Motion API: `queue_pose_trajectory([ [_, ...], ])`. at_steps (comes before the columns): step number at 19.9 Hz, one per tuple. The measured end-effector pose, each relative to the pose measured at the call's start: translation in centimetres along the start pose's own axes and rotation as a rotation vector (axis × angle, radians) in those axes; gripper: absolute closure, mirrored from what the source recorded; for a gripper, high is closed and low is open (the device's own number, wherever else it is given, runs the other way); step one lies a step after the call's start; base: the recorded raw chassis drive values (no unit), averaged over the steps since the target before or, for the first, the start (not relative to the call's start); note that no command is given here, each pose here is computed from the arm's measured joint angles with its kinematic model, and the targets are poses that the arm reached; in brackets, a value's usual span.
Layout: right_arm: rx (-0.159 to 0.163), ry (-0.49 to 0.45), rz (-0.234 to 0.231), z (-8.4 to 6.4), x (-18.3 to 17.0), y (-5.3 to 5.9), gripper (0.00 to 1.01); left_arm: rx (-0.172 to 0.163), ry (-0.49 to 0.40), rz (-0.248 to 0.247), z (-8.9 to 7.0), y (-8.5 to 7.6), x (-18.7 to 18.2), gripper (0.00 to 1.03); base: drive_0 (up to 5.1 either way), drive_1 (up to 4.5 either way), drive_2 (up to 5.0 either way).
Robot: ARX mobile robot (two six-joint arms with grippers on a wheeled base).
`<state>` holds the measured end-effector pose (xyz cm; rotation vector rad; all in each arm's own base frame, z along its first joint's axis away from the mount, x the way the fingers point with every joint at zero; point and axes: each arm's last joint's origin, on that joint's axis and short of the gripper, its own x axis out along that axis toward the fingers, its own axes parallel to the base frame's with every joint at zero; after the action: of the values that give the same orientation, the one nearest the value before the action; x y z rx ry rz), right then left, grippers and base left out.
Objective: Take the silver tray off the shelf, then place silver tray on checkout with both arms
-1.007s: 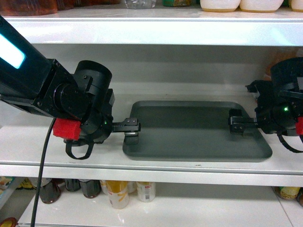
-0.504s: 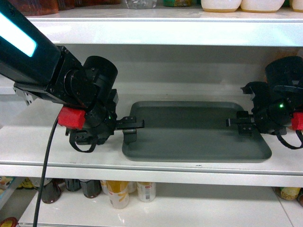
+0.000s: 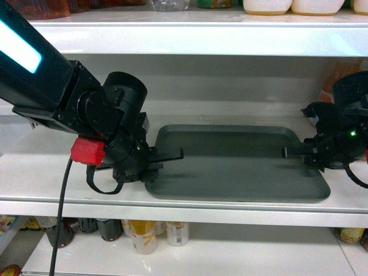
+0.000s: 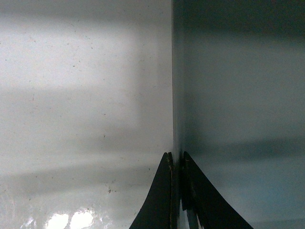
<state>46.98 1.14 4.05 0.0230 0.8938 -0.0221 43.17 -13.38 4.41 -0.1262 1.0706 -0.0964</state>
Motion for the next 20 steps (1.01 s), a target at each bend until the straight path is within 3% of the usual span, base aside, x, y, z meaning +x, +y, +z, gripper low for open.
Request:
queue_pose_trajectory([
  [3, 0.032, -0.016, 0.007, -1.1, -0.9, 0.0, 0.97, -0.014, -0.04, 0.004, -0.9, 0.3, -0.7, 1.0, 0.0, 0.0, 0.0],
  [6, 0.064, -0.024, 0.029, -2.3, -2.2, 0.1, 0.97, -0.003, -0.078, 0.027, -2.3, 0.8, -1.8, 1.0, 0.0, 0.0, 0.0],
  [10, 0.116, -0.05, 0.084, -6.4, -6.6, 0.6, 0.97, -0.002, -0.107, 0.057, -7.0, 2.7, -5.7, 1.0, 0.0, 0.0, 0.0],
  [11, 0.14, -0.165, 0.147, -8.2, -14.1, 0.7, 0.98, -0.033, -0.204, 0.009, -9.5, 3.3, -12.7, 1.0, 0.0, 0.0, 0.0],
  [20, 0.167, -0.225, 0.201, -11.9, -20.5, 0.1, 0.98, 0.003, -0.263, 0.041, -13.3, 2.7, -18.6, 1.0, 0.0, 0.0, 0.0],
])
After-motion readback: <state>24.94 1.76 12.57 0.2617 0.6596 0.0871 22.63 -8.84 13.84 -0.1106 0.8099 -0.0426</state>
